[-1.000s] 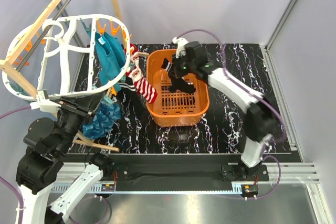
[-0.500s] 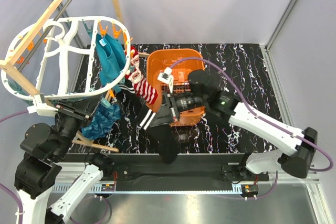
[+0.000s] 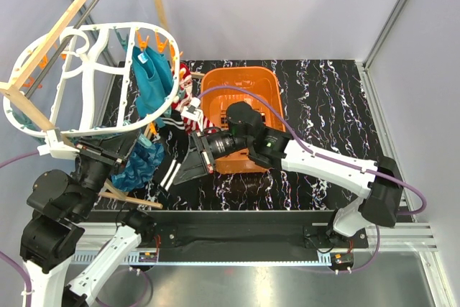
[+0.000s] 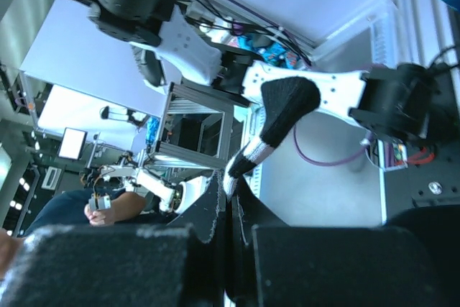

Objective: Clip the socks to the hanger
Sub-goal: Clamp the sock onto the hanger.

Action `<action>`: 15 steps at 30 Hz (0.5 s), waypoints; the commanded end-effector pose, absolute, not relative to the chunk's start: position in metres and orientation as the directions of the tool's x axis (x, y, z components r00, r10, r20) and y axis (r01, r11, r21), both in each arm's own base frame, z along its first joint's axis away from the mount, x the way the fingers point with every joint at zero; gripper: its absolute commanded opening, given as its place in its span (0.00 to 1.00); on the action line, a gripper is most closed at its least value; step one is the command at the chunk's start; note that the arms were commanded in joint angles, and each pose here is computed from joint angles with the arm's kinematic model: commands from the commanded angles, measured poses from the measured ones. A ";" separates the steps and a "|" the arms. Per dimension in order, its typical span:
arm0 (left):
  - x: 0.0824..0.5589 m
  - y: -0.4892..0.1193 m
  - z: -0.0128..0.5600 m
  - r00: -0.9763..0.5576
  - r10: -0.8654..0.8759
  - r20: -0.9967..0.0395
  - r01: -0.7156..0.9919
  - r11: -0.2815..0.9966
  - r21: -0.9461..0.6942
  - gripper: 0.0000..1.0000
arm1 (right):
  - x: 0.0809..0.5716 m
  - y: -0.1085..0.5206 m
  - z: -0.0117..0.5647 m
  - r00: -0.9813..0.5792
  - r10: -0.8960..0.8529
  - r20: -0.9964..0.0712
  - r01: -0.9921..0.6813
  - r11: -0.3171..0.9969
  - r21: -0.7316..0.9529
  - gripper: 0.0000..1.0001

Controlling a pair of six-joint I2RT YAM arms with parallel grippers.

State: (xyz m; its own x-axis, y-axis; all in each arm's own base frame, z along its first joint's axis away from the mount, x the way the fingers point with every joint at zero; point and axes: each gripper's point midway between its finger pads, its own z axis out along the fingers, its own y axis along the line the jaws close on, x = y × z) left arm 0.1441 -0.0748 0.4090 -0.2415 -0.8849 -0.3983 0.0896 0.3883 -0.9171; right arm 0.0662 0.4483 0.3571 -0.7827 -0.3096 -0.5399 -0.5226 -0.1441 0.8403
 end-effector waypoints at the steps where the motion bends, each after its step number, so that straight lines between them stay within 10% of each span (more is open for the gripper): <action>1: 0.139 -0.081 0.411 -0.274 -0.879 -0.392 0.113 0.375 -0.920 0.00 | 0.060 0.449 0.403 -0.742 -0.242 -0.626 -0.558 -0.296 0.775 0.00; 15: 0.133 -0.083 0.417 -0.286 -0.876 -0.389 0.143 0.362 -0.921 0.00 | 0.067 0.466 0.421 -0.738 -0.203 -0.643 -0.550 -0.372 0.748 0.00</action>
